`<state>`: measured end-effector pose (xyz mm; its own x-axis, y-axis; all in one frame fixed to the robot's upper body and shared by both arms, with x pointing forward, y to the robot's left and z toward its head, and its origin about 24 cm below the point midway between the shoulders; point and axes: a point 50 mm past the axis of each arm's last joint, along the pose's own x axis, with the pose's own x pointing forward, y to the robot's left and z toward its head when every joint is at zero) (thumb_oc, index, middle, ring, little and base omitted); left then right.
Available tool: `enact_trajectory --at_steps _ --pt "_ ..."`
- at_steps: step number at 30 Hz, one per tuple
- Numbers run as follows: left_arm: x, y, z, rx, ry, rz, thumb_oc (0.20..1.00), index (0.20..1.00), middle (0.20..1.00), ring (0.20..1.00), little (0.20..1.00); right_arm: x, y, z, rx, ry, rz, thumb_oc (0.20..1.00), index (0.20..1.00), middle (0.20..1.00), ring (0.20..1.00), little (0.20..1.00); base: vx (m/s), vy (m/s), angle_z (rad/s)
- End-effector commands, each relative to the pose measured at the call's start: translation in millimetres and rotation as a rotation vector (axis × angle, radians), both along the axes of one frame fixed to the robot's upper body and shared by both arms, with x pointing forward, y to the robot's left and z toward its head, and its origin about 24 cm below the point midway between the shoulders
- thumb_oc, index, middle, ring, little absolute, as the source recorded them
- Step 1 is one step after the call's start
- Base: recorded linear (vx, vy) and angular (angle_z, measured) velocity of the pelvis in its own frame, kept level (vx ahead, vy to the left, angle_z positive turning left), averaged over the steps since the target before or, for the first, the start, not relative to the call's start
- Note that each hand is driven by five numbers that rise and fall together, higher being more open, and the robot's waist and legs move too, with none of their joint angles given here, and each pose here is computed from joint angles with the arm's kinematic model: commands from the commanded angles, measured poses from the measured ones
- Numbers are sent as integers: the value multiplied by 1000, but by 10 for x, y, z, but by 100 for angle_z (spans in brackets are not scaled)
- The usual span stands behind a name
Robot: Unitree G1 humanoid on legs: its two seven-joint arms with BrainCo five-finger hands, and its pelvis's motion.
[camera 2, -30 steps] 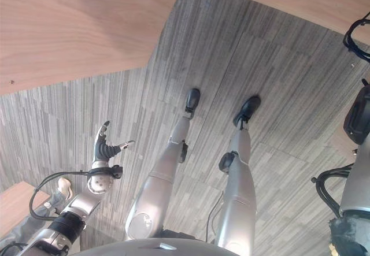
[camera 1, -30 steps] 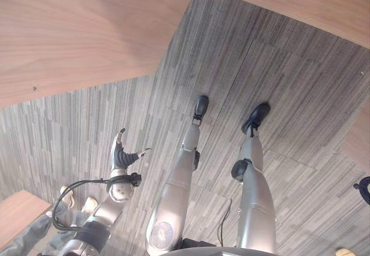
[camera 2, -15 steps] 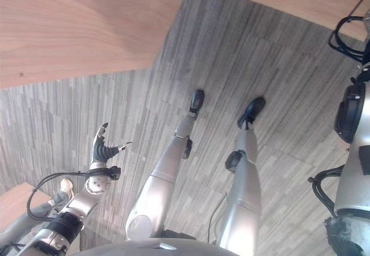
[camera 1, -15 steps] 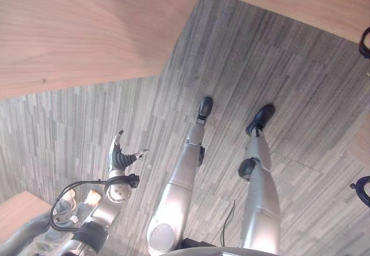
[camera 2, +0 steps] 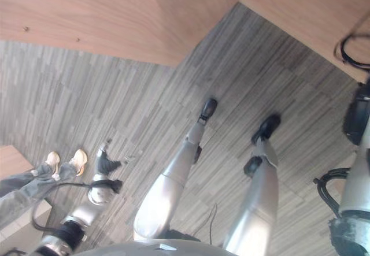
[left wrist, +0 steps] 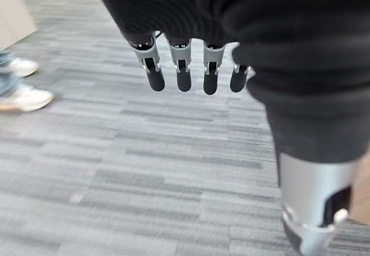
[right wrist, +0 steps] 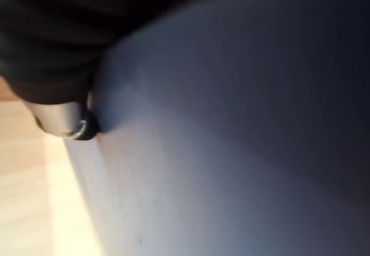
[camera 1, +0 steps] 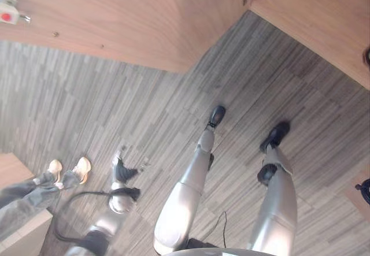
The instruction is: Put the empty folder in the office cabinet
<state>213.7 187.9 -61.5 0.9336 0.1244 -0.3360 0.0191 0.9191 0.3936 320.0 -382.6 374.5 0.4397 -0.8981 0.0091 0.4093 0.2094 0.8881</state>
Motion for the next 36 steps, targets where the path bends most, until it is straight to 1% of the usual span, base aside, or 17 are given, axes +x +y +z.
enact_trajectory --at_steps 1,4,10,14,15,16,17,18,21,24,28,35,36 --pt "-88 318 33 121 -1 16 1000 1000 1000 1000 1000 -351 -206 235 -159 -66 -182 200 200 200 200 200 3 -61 -13" --pt "-156 323 -40 130 30 35 1000 1000 1000 1000 1000 -371 -199 239 -116 -81 -211 200 200 200 200 200 69 -64 -37" --pt "-161 330 -75 144 27 69 1000 1000 1000 1000 1000 -442 -223 264 -61 -78 -271 200 200 200 200 200 25 -15 -8" --pt "-174 267 -131 133 45 79 1000 1000 1000 1000 1000 -473 -238 230 6 -66 -317 200 200 200 200 200 48 8 -5" --pt "141 384 -16 188 30 114 1000 1000 1000 1000 1000 -290 26 310 -54 -112 -258 200 200 200 200 200 49 100 -7" --pt "393 352 136 221 -38 99 1000 1000 1000 1000 1000 -184 197 353 -31 -149 -193 200 200 200 200 200 18 99 -3" --pt "414 355 146 224 -43 101 1000 1000 1000 1000 1000 -184 206 358 -29 -153 -192 200 200 200 200 200 63 9 -12" --pt "481 289 209 203 -72 81 1000 1000 1000 1000 1000 -152 251 362 49 -170 -156 200 200 200 200 200 66 -48 -18" --pt "411 245 137 162 -41 77 1000 1000 1000 1000 1000 -192 235 438 76 -195 -135 200 200 200 200 200 68 -44 -16" --pt "372 289 114 154 -28 92 1000 1000 1000 1000 1000 -225 156 431 84 -187 -129 200 200 200 200 200 47 -37 -3" --pt "400 275 135 129 -40 111 1000 1000 1000 1000 1000 -229 120 399 104 -172 -131 200 200 200 200 200 51 -30 -1" --pt "403 254 136 107 -43 119 1000 1000 1000 1000 1000 -243 169 469 104 -181 -132 200 200 200 200 200 48 -9 0" --pt "400 274 143 100 -45 126 1000 1000 1000 1000 1000 -230 207 513 83 -194 -107 200 200 200 200 200 0 0 0"
